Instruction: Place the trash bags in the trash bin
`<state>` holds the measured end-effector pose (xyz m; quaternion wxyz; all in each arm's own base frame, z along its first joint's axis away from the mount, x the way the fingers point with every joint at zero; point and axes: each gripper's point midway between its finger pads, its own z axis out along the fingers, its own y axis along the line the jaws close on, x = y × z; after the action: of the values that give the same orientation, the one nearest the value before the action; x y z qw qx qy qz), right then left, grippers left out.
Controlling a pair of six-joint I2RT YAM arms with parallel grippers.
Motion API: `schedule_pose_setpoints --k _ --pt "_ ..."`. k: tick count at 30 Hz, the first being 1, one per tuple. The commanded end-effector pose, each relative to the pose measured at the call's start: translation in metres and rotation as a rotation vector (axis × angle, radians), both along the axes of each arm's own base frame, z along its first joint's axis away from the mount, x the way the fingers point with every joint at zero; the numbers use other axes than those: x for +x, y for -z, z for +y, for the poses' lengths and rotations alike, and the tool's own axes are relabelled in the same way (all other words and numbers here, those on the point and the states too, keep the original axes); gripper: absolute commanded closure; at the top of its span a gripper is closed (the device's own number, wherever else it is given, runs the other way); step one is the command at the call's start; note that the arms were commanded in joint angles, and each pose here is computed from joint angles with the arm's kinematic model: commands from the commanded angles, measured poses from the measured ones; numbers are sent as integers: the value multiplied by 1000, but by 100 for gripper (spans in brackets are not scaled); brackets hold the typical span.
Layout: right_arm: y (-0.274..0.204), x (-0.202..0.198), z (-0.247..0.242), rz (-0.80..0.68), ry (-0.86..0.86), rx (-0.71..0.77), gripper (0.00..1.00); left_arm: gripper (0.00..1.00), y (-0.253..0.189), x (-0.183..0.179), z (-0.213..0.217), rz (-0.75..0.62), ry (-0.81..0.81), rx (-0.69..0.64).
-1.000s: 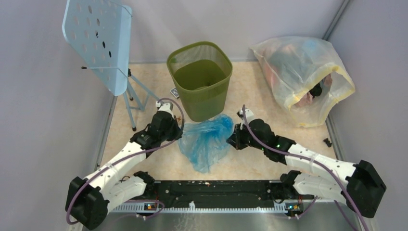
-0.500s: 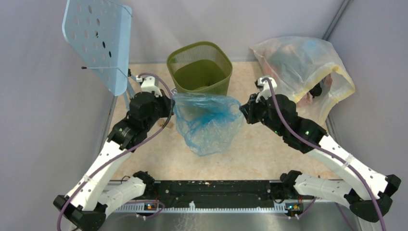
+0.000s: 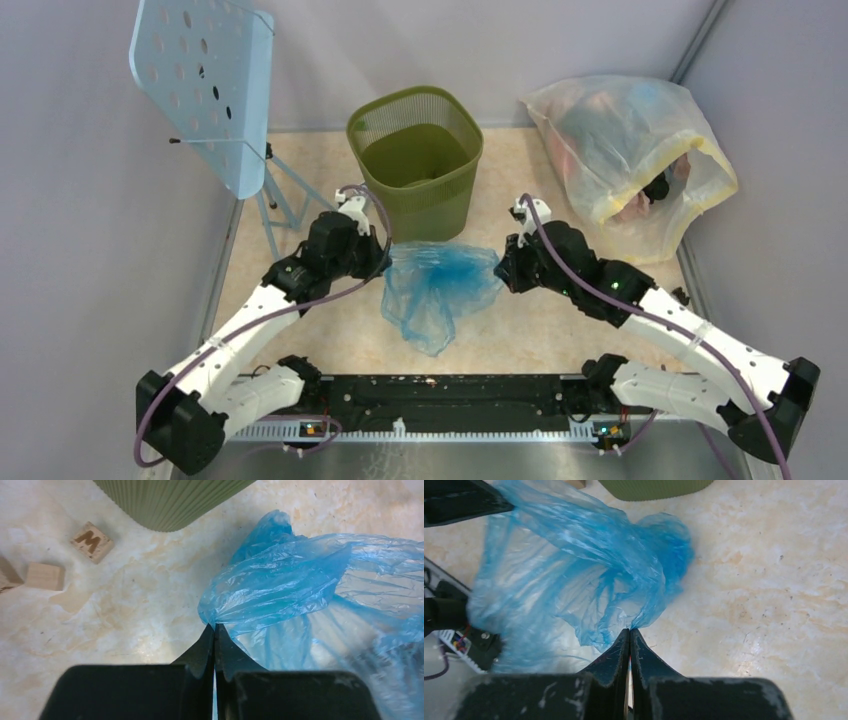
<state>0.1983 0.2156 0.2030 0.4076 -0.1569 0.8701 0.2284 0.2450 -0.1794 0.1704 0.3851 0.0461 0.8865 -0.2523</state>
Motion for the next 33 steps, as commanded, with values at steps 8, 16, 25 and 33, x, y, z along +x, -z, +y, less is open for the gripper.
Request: schedule_pose_setpoints --k 8,16,25,33 --pt "-286 -24 15 -402 -203 414 100 100 -305 -17 -31 -534 233 -327" --pt "-260 -25 -10 -395 -104 403 100 100 -305 -49 -25 -593 273 -424" --pt "-43 -33 -32 -23 62 177 100 100 -35 -72 -45 -13 318 -384" --pt "-132 -32 -23 -179 -30 267 100 100 -120 -80 -41 -176 396 -378"
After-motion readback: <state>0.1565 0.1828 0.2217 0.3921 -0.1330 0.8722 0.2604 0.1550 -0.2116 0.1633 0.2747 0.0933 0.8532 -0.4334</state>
